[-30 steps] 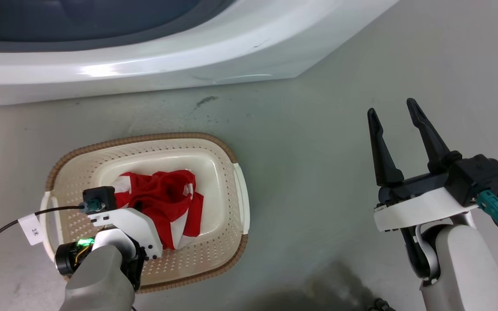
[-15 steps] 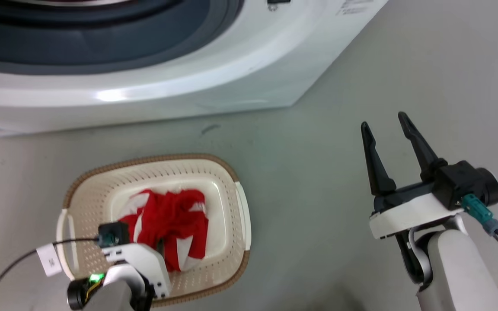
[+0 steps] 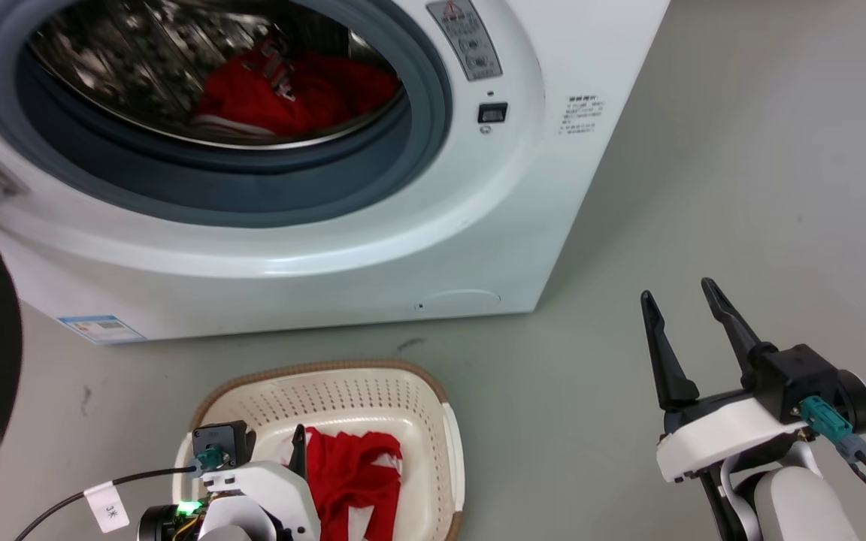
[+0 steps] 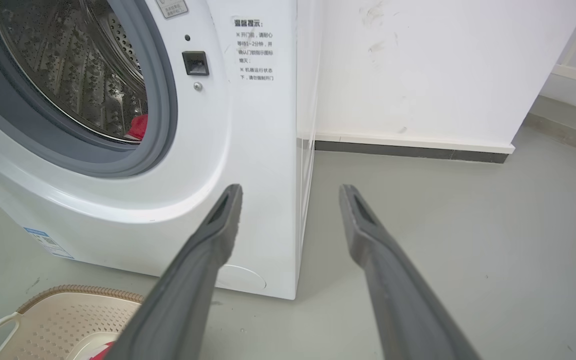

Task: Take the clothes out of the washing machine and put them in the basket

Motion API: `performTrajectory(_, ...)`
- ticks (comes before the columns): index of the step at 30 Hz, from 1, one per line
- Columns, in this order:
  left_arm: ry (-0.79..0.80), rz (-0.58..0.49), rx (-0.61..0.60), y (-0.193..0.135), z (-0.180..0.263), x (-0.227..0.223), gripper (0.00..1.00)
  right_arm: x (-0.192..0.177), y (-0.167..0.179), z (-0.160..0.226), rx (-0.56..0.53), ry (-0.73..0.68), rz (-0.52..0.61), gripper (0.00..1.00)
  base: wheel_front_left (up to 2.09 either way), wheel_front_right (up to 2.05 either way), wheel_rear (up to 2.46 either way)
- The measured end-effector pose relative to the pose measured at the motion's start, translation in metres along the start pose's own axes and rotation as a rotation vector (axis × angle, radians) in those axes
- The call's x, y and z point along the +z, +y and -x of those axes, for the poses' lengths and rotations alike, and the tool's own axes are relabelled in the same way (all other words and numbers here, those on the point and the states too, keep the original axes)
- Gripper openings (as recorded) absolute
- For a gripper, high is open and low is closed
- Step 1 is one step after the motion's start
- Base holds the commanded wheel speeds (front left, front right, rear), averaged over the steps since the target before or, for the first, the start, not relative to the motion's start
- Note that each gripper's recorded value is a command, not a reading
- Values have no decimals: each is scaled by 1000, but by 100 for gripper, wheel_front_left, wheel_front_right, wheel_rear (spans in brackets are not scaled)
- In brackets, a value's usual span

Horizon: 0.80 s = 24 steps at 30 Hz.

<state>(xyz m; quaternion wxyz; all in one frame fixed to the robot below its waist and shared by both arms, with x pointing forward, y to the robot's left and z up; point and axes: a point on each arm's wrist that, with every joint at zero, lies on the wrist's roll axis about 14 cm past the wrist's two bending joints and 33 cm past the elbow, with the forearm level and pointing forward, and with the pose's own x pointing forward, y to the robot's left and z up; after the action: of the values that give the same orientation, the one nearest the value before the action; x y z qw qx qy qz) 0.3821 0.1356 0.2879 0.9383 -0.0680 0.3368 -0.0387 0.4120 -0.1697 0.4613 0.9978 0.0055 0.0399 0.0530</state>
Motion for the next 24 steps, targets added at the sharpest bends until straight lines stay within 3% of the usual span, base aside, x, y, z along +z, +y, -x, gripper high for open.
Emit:
performTrajectory(12,-430,-54,8,-7,51,107,100,37,13,13,31,-78,27,100,0,0,0)
performTrajectory(24,-723,-121,-17,-22,77,199,100,41,10,9,24,-81,36,100,0,0,0)
